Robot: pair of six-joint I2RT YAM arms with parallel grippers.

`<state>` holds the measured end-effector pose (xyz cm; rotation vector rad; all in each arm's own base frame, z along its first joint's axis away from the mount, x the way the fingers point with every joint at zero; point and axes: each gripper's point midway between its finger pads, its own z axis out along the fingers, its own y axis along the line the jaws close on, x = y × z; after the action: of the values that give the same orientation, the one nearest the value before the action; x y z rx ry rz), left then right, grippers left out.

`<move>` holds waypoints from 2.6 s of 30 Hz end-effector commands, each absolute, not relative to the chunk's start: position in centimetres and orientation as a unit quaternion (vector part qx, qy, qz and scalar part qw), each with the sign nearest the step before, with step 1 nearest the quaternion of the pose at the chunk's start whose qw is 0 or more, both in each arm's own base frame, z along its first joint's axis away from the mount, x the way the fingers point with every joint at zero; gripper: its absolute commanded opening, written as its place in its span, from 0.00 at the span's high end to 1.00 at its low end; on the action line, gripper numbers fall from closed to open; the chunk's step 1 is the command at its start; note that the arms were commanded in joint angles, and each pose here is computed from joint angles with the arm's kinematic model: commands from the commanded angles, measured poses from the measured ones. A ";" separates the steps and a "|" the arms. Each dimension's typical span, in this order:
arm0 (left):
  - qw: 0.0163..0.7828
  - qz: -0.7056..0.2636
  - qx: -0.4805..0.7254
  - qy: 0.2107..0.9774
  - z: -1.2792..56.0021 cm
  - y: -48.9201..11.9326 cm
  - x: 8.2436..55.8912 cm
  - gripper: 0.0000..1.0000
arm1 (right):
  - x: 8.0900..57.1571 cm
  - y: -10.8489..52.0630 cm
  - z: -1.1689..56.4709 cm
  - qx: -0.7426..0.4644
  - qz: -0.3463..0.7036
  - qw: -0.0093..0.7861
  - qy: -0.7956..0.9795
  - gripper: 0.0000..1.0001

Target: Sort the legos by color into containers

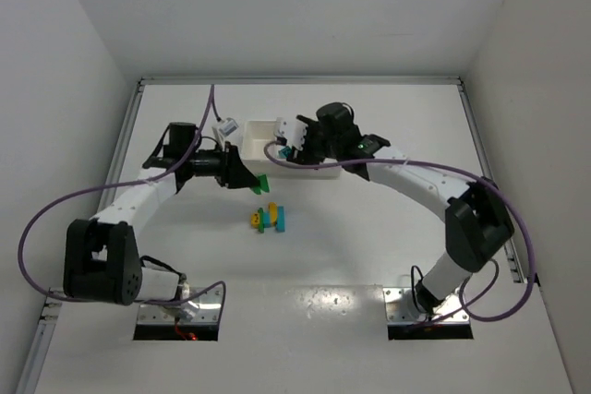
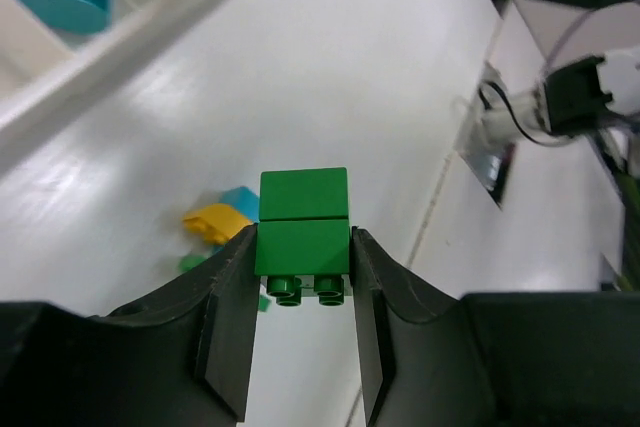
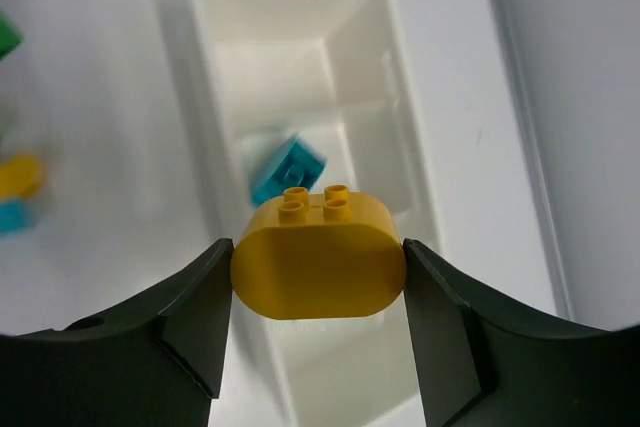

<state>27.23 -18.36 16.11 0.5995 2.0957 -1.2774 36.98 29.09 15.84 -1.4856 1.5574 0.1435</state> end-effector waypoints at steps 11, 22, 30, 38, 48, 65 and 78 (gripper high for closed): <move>0.441 -0.328 0.161 0.820 19.8 -11.1 29.0 0.82 | 47.5 41.1 18.2 -0.502 0.241 0.487 0.673 1.00; 0.446 -0.312 0.132 0.829 19.7 -9.0 29.0 0.82 | 47.1 40.8 12.3 -0.498 0.270 0.421 0.708 0.94; 0.446 -0.312 0.132 0.829 19.7 -9.0 29.0 0.81 | 46.9 41.4 12.3 -0.488 0.291 0.419 0.708 0.59; 0.443 -0.335 0.145 0.819 20.0 -9.7 29.2 0.81 | 46.7 39.6 16.9 -0.448 0.312 0.435 0.716 0.23; 0.390 -0.487 0.213 0.752 22.2 -14.0 28.9 0.80 | 38.0 33.7 23.4 -0.405 0.650 0.246 0.594 0.21; 0.336 -0.561 0.298 0.695 24.7 -19.3 29.1 0.80 | 31.9 35.7 24.7 -0.415 0.685 0.177 0.572 0.16; 0.338 -0.557 0.315 0.690 25.2 -20.4 30.1 0.80 | 29.8 37.3 24.9 -0.435 0.689 0.165 0.557 0.18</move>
<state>29.85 -19.93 23.33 0.7446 1.8870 -1.4646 30.65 37.12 20.94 -1.1248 1.7520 2.0254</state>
